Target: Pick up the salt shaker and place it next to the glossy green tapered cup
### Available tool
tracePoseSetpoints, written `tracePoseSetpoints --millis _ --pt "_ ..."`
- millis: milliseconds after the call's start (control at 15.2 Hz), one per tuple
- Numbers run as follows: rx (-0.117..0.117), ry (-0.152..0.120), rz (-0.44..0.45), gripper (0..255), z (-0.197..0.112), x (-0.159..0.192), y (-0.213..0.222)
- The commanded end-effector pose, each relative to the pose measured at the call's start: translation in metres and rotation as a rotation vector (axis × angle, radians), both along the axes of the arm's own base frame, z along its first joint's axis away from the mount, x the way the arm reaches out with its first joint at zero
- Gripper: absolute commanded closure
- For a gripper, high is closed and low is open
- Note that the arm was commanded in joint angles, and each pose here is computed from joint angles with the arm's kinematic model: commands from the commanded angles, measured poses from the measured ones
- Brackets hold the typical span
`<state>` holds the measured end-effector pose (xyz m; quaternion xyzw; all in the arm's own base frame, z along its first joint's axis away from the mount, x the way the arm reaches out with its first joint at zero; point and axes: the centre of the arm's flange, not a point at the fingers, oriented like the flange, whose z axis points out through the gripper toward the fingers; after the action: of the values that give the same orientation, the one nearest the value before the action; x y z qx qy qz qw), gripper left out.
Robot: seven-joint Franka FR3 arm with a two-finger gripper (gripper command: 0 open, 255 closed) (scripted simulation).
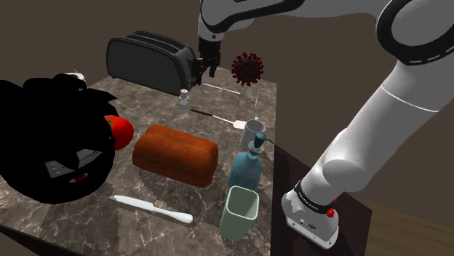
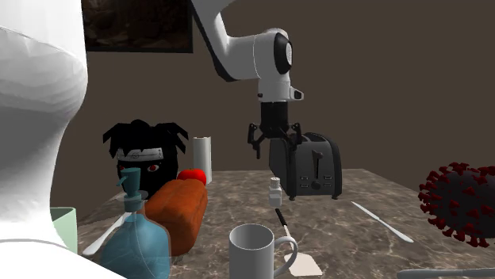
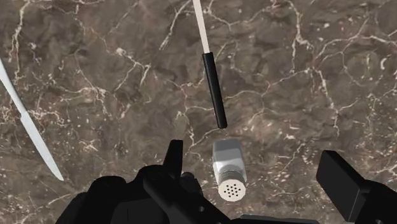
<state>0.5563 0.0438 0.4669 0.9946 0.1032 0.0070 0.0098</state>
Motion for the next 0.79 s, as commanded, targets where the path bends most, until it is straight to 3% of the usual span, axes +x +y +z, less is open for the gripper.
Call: tracePoseSetpoints --millis 0,396,726 --pt "0.007 0.008 0.007 0 -0.016 0.023 0.005" --pt "0.027 0.031 0.026 0 -0.056 0.093 0.019" --pt "0.028 0.031 0.027 0 -0.078 0.093 0.019"
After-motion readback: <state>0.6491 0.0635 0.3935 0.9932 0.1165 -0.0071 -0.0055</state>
